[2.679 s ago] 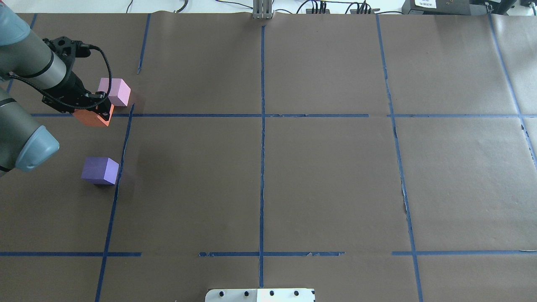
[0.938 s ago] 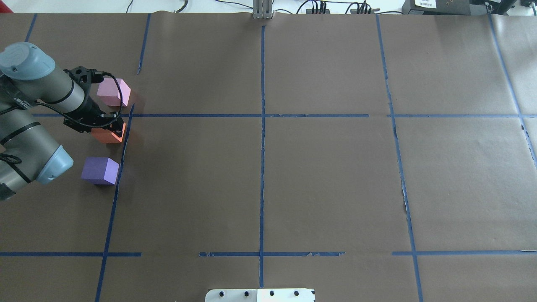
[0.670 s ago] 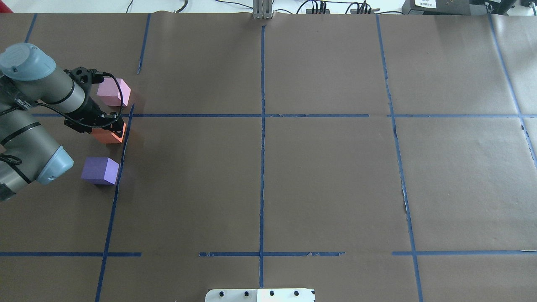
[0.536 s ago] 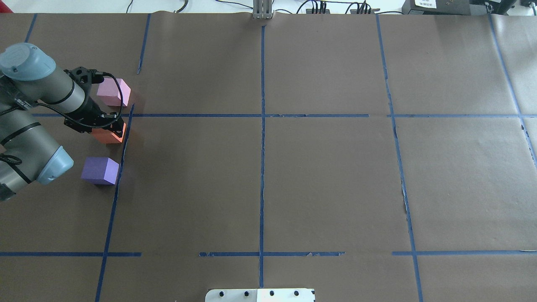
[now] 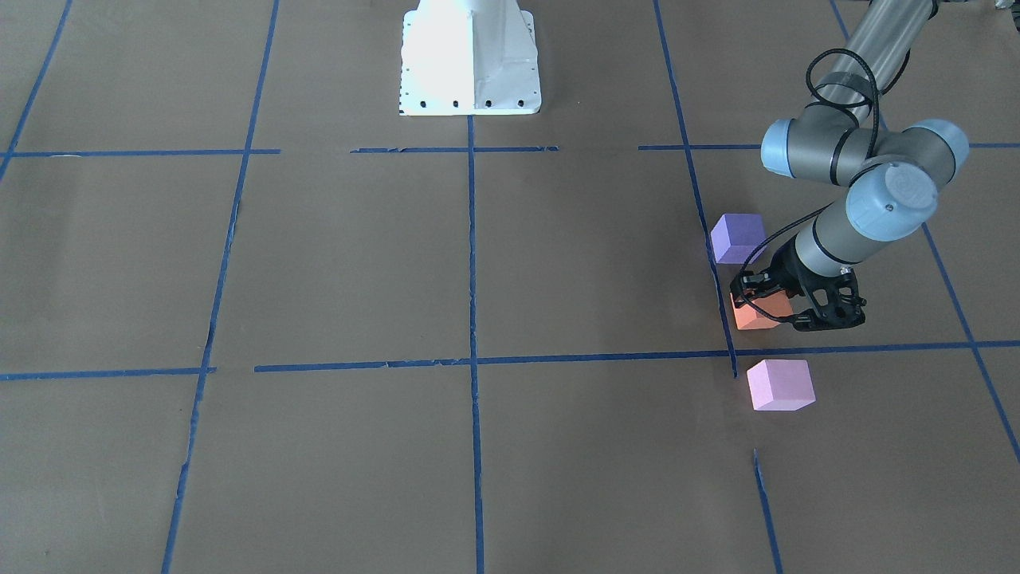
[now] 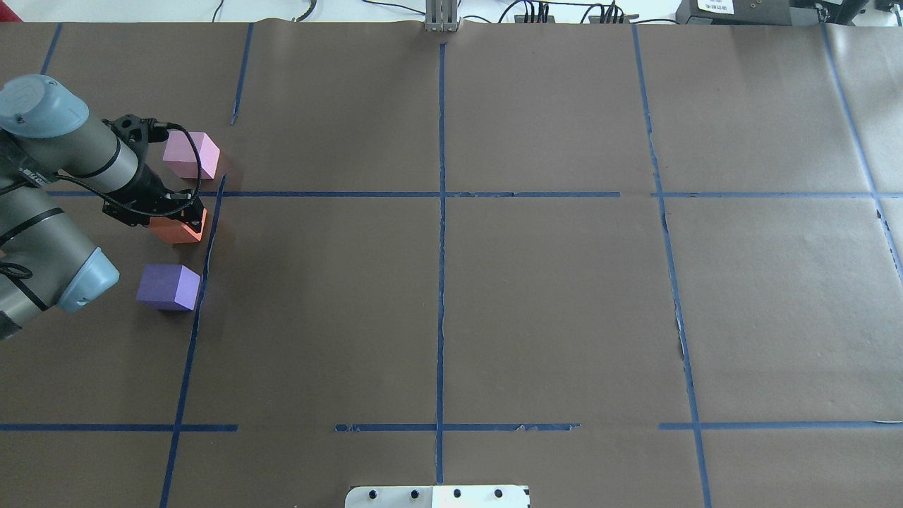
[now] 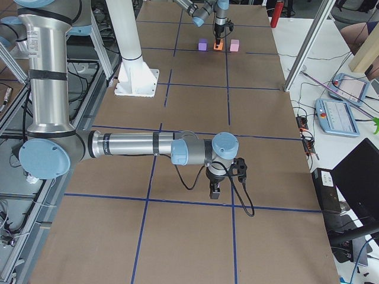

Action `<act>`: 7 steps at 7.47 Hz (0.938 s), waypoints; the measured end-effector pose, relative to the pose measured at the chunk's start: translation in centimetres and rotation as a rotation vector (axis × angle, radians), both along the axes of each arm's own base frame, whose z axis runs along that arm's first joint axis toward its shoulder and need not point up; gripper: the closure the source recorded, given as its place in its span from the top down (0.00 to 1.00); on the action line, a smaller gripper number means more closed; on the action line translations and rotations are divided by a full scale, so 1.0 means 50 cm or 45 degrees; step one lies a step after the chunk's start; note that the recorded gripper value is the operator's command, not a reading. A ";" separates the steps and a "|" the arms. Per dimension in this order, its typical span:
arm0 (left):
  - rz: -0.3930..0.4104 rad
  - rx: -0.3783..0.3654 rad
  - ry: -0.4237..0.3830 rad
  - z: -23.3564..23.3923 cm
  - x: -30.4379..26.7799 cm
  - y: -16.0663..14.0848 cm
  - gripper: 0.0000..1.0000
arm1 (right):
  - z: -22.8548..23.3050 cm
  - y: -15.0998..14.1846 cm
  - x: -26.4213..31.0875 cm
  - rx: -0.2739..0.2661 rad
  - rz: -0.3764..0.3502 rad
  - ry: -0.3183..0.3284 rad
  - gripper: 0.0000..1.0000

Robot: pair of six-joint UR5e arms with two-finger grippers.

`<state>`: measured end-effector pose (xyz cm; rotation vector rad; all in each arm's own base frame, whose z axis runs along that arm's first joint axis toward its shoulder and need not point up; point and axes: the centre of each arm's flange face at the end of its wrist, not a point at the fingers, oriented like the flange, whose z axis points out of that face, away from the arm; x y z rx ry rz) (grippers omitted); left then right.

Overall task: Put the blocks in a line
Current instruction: 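Lower the orange cube between the pink and purple cubes, adjusting alignment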

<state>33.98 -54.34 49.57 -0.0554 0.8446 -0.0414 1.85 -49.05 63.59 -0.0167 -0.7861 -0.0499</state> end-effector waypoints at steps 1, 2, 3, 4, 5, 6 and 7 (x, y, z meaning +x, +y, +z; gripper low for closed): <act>-0.001 -0.002 -0.001 0.002 0.000 0.000 0.35 | 0.000 0.000 0.000 0.000 0.000 0.000 1.00; -0.001 -0.003 -0.002 0.003 0.000 0.000 0.49 | 0.000 0.000 0.000 0.001 0.000 0.000 1.00; -0.001 -0.004 -0.003 0.004 0.000 0.000 0.62 | 0.000 0.000 0.000 0.000 0.000 0.000 1.00; -0.001 -0.001 -0.002 0.006 0.000 0.000 0.76 | 0.000 0.000 0.000 0.000 0.000 0.000 1.00; 0.000 0.002 0.000 0.006 0.000 0.000 0.99 | 0.000 0.000 0.000 0.000 0.000 0.000 1.00; 0.000 0.006 0.002 0.007 0.000 0.000 0.99 | 0.000 0.000 0.000 0.001 0.000 0.000 1.00; 0.000 0.010 0.005 0.006 0.000 0.000 1.00 | 0.000 0.000 0.000 0.000 0.000 0.000 1.00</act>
